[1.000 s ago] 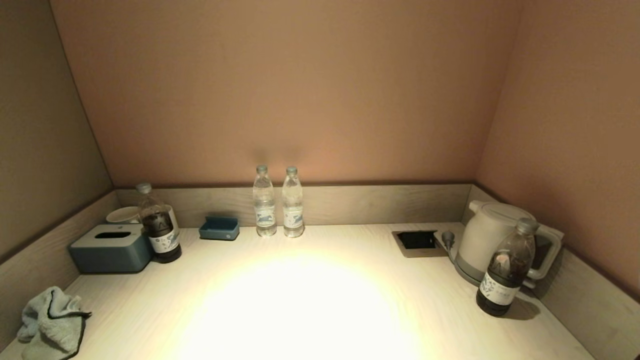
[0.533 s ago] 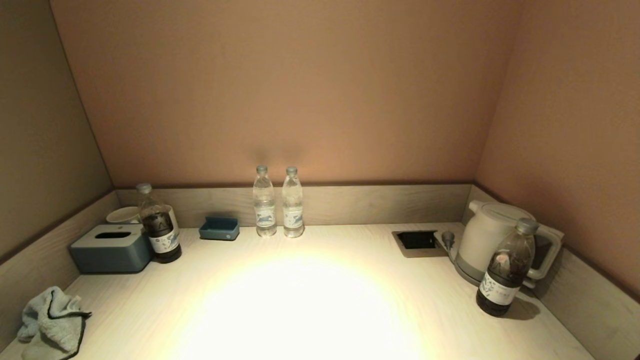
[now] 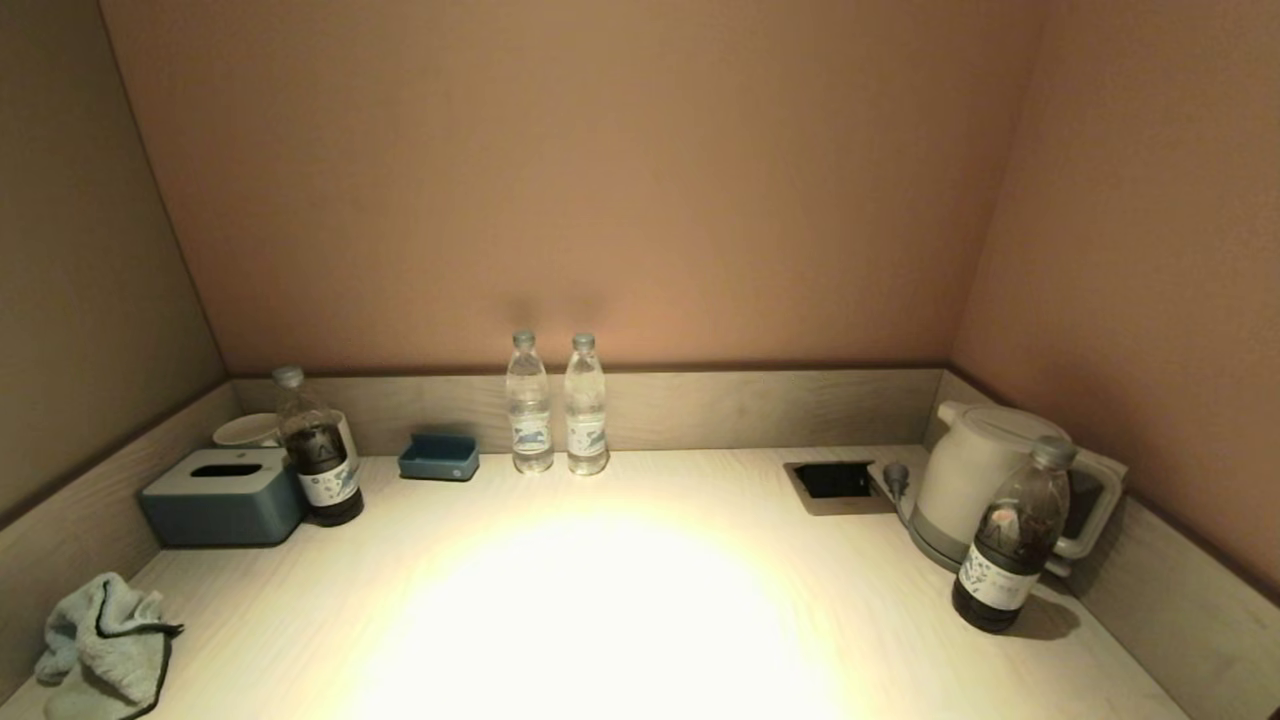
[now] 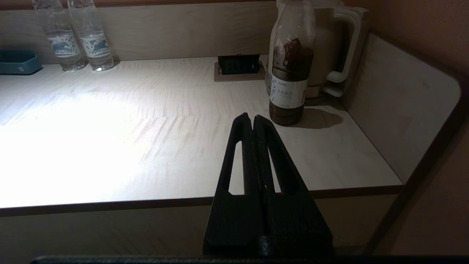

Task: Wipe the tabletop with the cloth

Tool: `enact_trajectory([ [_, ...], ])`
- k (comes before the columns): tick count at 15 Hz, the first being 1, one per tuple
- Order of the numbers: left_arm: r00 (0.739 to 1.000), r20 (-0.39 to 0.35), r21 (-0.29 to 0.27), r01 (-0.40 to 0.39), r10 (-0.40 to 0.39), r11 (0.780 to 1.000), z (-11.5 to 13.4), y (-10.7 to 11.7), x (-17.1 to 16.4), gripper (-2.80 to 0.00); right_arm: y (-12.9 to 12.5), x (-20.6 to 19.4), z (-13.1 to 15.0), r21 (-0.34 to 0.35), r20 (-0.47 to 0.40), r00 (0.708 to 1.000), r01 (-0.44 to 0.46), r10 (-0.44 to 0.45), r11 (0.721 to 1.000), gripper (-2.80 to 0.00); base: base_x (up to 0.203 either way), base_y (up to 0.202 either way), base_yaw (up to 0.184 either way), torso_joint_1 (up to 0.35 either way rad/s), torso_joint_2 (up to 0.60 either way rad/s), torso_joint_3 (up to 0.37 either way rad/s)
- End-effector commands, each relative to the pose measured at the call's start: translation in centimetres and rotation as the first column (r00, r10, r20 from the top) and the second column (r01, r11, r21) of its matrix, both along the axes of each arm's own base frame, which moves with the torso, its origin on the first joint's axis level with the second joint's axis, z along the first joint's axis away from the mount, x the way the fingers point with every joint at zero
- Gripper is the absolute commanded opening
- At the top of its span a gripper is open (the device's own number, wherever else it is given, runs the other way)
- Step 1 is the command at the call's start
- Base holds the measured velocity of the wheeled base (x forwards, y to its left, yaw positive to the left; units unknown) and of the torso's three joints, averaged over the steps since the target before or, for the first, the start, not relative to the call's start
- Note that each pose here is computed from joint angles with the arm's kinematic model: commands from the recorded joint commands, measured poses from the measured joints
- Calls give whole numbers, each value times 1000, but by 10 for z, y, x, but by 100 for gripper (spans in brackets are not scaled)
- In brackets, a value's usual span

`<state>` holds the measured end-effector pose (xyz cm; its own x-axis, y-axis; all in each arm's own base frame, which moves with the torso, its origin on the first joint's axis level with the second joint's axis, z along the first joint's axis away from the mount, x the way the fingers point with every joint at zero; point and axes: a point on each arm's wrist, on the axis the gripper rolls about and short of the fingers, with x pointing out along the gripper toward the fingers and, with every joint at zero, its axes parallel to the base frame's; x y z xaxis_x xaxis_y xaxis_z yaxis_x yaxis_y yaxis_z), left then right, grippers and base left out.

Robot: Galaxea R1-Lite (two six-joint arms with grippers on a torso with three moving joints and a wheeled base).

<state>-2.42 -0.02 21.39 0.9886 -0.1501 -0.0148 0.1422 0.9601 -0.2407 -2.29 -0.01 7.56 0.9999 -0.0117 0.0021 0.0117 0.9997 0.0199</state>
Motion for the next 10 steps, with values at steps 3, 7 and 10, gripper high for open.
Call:
enact_trajectory([
  [3,1000,22,-4,-3,3,1000,-5,0,-6,-280,0,0,0,0,-1,1000,-1,1,1000,-280,0,0,0,0,0,0],
  [7,993,75,-1,-90,90,996,-16,2,-18,-280,0,0,0,0,-1,1000,0,0,1000,-280,0,0,0,0,0,0],
  [10,986,119,40,-124,119,991,-24,2,-26,-280,0,0,0,0,-1,1000,0,0,1000,-280,0,0,0,0,0,0],
])
